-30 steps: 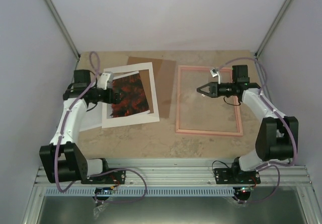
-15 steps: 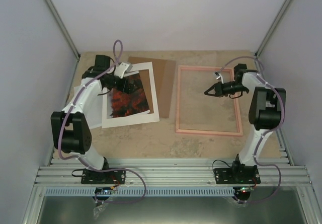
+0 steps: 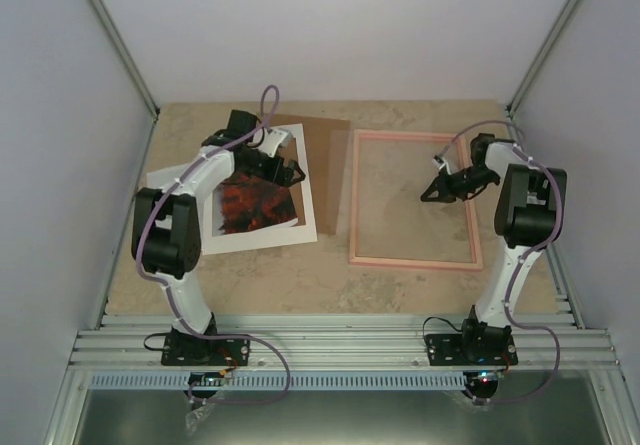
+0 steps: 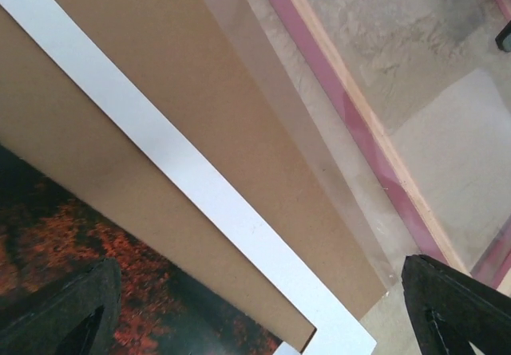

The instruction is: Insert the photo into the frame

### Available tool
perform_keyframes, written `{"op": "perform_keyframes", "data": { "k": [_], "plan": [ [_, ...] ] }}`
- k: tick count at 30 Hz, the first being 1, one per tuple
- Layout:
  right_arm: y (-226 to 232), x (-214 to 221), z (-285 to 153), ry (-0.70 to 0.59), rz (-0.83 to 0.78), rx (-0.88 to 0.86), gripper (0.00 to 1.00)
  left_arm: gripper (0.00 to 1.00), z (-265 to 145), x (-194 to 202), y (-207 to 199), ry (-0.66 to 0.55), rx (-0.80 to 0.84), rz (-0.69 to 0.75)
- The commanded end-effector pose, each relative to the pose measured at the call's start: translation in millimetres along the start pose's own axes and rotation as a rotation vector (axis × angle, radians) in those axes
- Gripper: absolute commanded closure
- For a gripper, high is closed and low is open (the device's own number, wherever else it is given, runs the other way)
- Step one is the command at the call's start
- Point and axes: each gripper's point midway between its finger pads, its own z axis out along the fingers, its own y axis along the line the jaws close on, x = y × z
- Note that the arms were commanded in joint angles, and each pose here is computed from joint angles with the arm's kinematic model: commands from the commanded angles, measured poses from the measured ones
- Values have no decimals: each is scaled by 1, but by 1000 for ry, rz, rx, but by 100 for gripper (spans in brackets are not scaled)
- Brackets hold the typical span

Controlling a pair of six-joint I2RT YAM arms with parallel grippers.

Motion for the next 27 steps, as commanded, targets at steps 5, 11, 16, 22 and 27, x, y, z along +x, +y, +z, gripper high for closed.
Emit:
{"op": "perform_keyframes", "data": {
  "k": [5, 11, 16, 22, 27],
  "plan": [
    [-23, 1, -19, 51, -67, 189, 100, 4, 27, -23, 2, -52, 41, -33],
    [-29, -6, -34, 20, -77, 237, 99, 4, 38, -27, 1, -65, 42, -42],
    [-34, -9, -43, 12, -71, 272, 100, 5, 50, -25, -1, -59, 49, -52],
    [-36, -6, -49, 10, -67, 296, 100, 5, 53, -29, 2, -67, 42, -56],
    [-42, -3, -57, 4, -57, 328, 100, 5, 56, -27, 1, -61, 46, -65]
  ]
}}
